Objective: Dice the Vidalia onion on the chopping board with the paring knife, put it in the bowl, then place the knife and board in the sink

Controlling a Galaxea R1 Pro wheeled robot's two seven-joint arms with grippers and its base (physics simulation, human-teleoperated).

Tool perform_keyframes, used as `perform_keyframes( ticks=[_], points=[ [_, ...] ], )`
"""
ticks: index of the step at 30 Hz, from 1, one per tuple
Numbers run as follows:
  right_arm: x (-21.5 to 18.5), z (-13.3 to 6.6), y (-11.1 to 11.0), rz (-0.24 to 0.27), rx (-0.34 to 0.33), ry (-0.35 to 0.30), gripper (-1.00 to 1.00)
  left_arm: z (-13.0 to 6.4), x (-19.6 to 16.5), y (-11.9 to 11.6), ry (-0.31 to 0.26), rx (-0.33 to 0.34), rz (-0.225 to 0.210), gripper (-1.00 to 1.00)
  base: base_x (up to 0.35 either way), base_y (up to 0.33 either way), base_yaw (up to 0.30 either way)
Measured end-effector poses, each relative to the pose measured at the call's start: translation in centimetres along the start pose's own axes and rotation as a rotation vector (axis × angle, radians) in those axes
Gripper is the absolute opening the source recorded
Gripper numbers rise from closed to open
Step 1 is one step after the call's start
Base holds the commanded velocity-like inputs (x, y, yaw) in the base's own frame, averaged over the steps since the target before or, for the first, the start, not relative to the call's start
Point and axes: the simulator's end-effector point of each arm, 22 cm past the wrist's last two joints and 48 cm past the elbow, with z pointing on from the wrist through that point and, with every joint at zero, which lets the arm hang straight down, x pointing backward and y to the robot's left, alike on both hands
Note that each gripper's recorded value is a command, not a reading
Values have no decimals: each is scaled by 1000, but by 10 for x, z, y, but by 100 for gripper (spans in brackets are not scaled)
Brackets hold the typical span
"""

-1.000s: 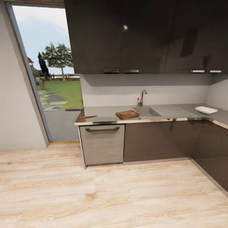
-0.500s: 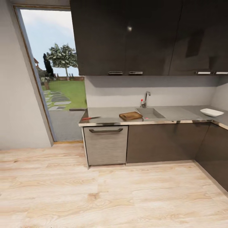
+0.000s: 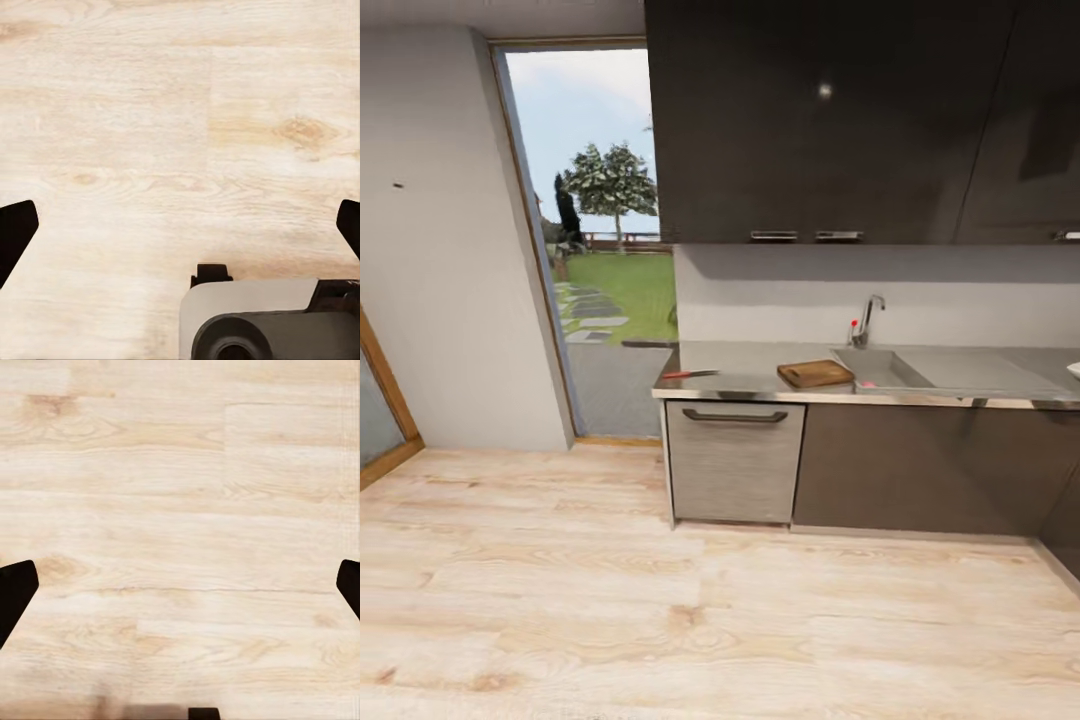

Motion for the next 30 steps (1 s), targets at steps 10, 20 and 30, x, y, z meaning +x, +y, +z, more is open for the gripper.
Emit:
perform_keyframes(
  ticks=[10,20,30],
  points=[
    [-7,-10,0,0,0,0,100,-11,-5,1,0,0,0,100,0,0,239],
    [-13,-21,0,1,0,0,100,-23,-8,1,4,1,-1,100,0,0,-8],
    [-17,-31,3,0,-8,4,100,-33,-12,2,4,0,0,100,0,0,-15]
  ],
)
